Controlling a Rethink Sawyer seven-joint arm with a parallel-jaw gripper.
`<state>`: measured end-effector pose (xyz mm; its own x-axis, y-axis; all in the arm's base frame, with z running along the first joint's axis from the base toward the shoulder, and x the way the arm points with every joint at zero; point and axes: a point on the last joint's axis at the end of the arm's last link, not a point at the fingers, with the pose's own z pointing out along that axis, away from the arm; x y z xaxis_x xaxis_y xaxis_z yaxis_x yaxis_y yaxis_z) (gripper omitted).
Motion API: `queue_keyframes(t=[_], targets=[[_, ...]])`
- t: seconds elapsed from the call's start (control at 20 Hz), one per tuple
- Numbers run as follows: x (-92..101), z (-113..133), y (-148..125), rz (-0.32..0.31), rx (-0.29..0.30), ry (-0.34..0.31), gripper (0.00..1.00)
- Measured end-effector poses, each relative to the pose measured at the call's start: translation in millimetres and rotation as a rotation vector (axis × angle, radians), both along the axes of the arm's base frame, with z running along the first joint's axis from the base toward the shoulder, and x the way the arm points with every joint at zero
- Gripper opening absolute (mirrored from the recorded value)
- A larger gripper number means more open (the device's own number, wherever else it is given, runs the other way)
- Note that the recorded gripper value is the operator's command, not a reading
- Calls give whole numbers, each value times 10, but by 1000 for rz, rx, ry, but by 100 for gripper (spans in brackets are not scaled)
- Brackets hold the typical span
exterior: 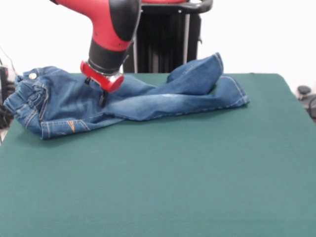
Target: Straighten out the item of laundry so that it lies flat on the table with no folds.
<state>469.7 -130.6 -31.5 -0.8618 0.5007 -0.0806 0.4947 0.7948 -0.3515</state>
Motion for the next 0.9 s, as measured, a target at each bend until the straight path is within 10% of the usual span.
queue_keyframes(t=[0.9], targets=[[10, -5, -44, -5, -3, -19, 100]])
